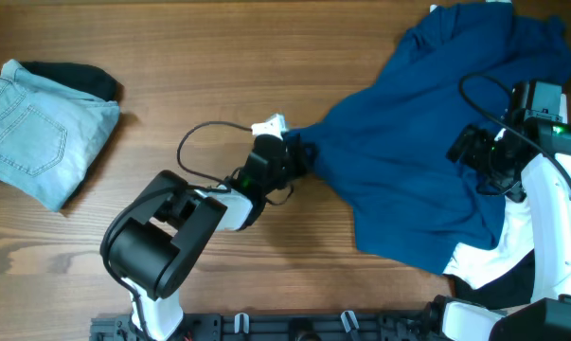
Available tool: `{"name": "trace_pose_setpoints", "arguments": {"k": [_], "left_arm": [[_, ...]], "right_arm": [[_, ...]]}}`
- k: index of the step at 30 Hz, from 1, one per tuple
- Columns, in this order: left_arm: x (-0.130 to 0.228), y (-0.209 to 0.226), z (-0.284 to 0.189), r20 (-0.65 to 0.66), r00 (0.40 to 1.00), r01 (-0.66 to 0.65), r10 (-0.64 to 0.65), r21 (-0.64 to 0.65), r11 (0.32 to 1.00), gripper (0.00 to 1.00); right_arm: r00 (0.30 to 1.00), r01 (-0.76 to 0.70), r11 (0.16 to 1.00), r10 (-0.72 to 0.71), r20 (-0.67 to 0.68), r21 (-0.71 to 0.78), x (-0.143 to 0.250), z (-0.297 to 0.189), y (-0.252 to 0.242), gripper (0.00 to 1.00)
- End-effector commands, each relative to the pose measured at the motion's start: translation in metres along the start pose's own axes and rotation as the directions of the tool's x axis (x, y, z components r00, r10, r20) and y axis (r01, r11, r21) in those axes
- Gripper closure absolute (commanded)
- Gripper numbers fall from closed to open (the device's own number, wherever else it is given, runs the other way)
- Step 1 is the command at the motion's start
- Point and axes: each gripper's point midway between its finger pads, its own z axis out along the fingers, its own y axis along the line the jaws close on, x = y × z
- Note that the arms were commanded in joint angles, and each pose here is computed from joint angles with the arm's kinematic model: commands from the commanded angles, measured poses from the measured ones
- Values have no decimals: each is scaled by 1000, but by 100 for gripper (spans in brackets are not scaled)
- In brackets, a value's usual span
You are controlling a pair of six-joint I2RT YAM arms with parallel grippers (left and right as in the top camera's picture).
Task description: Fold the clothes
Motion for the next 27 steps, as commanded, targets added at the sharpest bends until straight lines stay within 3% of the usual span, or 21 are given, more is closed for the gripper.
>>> {"name": "trace_pose_setpoints", "arguments": {"k": [1, 3, 5, 7, 9, 10, 11, 12, 14, 17, 20, 22, 24, 27], "left_arm": [[-14, -30, -6, -14, 1000, -13, 15, 97, 995, 96], [-45, -43, -23, 31, 999, -14, 10, 144, 989, 96], [-127, -41, -68, 215, 976, -4, -30, 152, 988, 96], [-213, -27, -124, 430, 902, -20, -40, 135, 991, 96], [-266, -2, -163, 534, 843, 20, -66, 93, 995, 96], [-275, 18, -172, 542, 835, 73, -92, 56, 996, 79], [-271, 33, -173, 517, 848, 121, -118, 28, 992, 47], [-262, 42, -169, 480, 866, 157, -141, 8, 988, 0], [-214, 73, -150, 332, 910, 300, -250, -107, 948, 0], [-146, 99, -137, 169, 911, 412, -377, -288, 865, 0], [-74, 94, -123, -2, 905, 383, -425, -429, 818, 0], [-53, 86, -110, -45, 927, 311, -373, -461, 831, 0], [-28, 76, -89, -101, 948, 223, -301, -466, 856, 5], [8, 66, -61, -193, 949, 142, -249, -442, 886, 8]], "right_arm": [[1000, 7, 1000, -7, -17, -4, 3, 3, 0, 0], [1000, 10, 1000, -10, -16, -4, 3, 3, 0, 0], [1000, 15, 1000, -15, -15, -5, 3, 3, 0, 0], [1000, 15, 1000, -15, -13, -6, 2, 3, 0, 0], [999, 34, 999, -34, -10, -6, 2, 3, 0, 0], [999, 38, 999, -38, -11, -7, 2, 3, 0, 0], [999, 45, 999, -45, -11, -7, 2, 3, 1, 0], [998, 55, 998, -55, -11, -7, 2, 3, 1, 0], [998, 62, 998, -62, -13, -7, 2, 3, 0, 0], [996, 87, 996, -87, -18, -7, 4, 3, 0, 0], [959, 254, 928, -278, -51, -272, 21, -2, 42, 29], [955, 253, 921, -286, -74, -295, 25, 2, 48, 59], [945, 262, 919, -306, -115, -295, 30, 13, 52, 78], [935, 248, 925, -306, -180, -288, 32, 38, 59, 79]]}}
